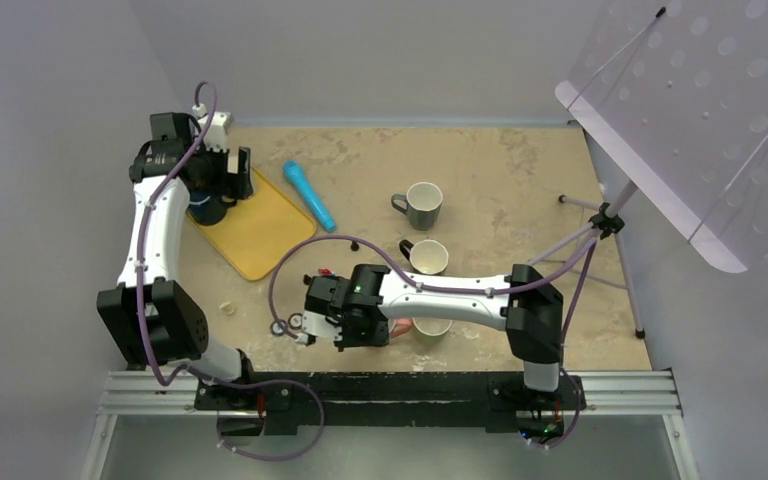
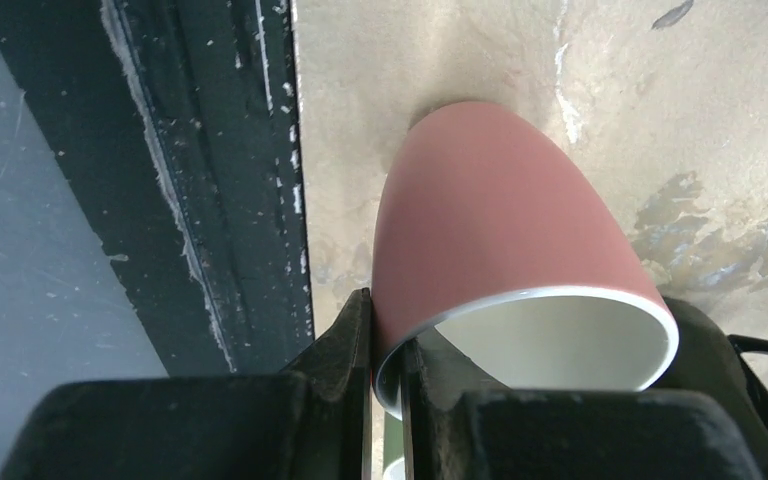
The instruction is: Turn the mug right side up
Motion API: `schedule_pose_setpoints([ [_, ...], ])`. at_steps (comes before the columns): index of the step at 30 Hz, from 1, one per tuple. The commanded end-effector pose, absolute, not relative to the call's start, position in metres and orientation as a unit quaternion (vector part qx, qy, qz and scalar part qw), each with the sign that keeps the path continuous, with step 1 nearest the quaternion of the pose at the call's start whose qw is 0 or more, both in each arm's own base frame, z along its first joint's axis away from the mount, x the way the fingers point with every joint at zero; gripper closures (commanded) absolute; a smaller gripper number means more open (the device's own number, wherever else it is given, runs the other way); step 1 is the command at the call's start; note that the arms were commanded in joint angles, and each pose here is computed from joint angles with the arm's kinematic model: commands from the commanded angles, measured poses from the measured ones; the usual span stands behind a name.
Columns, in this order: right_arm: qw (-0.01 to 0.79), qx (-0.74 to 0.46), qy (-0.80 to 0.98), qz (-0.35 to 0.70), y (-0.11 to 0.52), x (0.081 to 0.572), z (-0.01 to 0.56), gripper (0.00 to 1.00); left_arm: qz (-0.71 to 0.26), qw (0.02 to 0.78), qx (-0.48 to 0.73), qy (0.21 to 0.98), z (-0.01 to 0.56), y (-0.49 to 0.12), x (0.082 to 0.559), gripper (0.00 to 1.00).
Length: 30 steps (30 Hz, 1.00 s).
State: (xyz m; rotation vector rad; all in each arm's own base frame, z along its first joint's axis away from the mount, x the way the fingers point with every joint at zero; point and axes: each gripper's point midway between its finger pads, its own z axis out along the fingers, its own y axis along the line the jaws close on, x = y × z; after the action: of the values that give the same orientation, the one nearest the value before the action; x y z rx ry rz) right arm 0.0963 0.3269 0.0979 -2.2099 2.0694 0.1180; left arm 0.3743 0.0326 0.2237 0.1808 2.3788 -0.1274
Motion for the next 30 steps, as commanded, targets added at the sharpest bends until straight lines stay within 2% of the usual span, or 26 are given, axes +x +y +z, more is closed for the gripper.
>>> schedule_pose_setpoints([
  [1,0.092,-0.736,0.671,0.023,0.343,0.113,0.12,0.99,-0.019,0.356,0.04,0.934,0.202,0.054,0.4,0.01],
  [5,0.101,-0.73,0.676,-0.007,0.343,0.124,0.113,0.68,-0.018,0.331,0.003,0.943,0.179,0.064,0.413,0.04],
  [7,0.122,-0.72,0.683,-0.023,0.343,0.132,0.118,0.58,-0.016,0.326,-0.032,0.945,0.171,0.068,0.421,0.05],
  [10,0.167,-0.7,0.693,-0.033,0.346,0.143,0.134,0.51,-0.012,0.333,-0.103,0.937,0.162,0.074,0.432,0.1],
  [13,0.22,-0.673,0.705,-0.037,0.348,0.154,0.154,0.43,0.005,0.354,-0.162,0.921,0.16,0.083,0.444,0.11],
  [16,0.267,-0.645,0.715,-0.035,0.346,0.162,0.171,0.25,0.049,0.377,-0.184,0.907,0.171,0.1,0.45,0.15],
  [18,0.293,-0.631,0.718,-0.021,0.346,0.163,0.18,0.08,0.051,0.397,-0.163,0.902,0.184,0.1,0.452,0.14],
  [19,0.302,-0.626,0.719,-0.012,0.347,0.162,0.182,0.03,0.05,0.399,-0.149,0.904,0.189,0.098,0.45,0.12],
  [21,0.32,-0.619,0.718,0.005,0.347,0.161,0.188,0.02,0.044,0.39,-0.111,0.913,0.193,0.095,0.449,0.01],
  [25,0.345,-0.613,0.711,0.021,0.348,0.161,0.193,0.02,0.083,0.331,-0.087,0.936,0.192,0.124,0.454,0.0],
  [30,0.357,-0.614,0.704,0.021,0.343,0.162,0.193,0.02,0.082,0.283,-0.077,0.953,0.169,0.149,0.462,0.0],
])
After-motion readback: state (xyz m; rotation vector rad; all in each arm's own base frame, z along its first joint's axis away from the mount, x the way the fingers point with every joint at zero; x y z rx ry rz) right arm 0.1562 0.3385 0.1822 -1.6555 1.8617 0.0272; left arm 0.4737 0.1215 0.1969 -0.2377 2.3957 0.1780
